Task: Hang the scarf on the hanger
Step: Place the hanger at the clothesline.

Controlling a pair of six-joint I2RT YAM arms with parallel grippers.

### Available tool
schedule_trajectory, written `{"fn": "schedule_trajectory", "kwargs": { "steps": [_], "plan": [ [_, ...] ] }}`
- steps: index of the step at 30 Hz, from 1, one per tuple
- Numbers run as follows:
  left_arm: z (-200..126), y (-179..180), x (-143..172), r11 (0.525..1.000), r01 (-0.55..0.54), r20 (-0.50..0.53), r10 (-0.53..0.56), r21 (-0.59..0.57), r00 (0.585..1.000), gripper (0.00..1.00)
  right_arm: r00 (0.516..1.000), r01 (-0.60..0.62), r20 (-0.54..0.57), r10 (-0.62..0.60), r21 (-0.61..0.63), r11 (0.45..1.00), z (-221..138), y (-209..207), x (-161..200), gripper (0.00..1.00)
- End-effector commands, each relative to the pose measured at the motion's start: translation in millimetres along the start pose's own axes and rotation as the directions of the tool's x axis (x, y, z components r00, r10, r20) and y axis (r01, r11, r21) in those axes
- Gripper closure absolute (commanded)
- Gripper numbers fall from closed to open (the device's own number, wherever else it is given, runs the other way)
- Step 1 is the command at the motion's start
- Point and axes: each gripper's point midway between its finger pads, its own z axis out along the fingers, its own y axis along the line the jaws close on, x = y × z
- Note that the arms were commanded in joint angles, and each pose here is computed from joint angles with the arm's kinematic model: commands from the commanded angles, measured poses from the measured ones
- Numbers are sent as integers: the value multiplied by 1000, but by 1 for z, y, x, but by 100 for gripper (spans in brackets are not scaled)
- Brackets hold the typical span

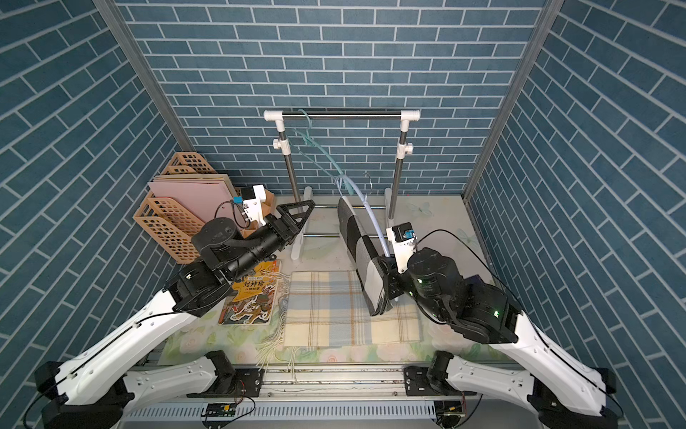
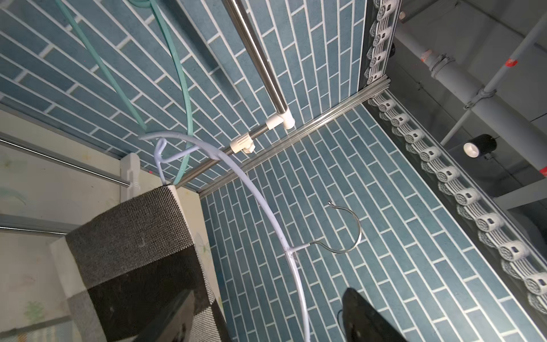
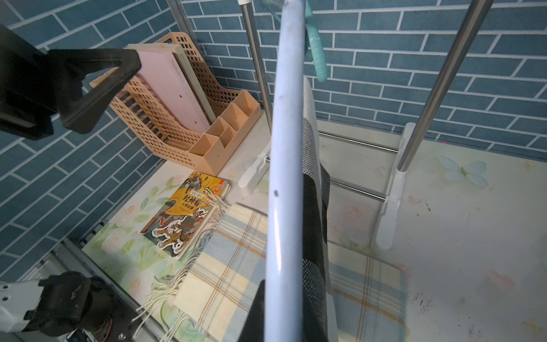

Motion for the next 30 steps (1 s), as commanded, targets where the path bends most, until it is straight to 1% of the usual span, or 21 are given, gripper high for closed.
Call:
{"fn": "schedule_trajectory", "kwargs": {
  "steps": [1, 5, 11, 16, 19, 23, 26, 30],
  "plan": [
    [-1, 16, 1, 996, -62, 0, 63, -59, 998, 18, 993, -53, 102, 60, -72, 996, -31, 5, -36, 100],
    [-5, 19, 1, 995, -67, 6, 67, -69, 998, 19, 995, -54, 76, 58, -59, 997, -50, -3, -34, 100],
    [-12, 24, -2, 994, -68, 26, 70, -84, 997, 19, 996, -72, 57, 72, -4, 997, -69, -22, -27, 100],
    [-14, 31, 0, 994, -63, 36, 67, -91, 997, 19, 993, -67, 97, 62, 47, 997, -66, -34, -22, 100],
    [-13, 38, 3, 993, -59, 33, 63, -99, 997, 19, 988, -68, 141, 58, 65, 996, -59, -35, -27, 100],
    [-17, 45, 3, 990, -68, 43, 73, -123, 996, 19, 977, -55, 208, 34, 94, 994, -55, -36, -43, 100],
    [-23, 50, 0, 987, -79, 60, 87, -138, 994, 19, 969, -33, 248, 9, 93, 995, -50, -28, -60, 100],
    [-30, 58, -2, 984, -94, 83, 108, -154, 991, 19, 950, -28, 311, -3, 98, 995, -43, -17, -92, 100]
  ]
}}
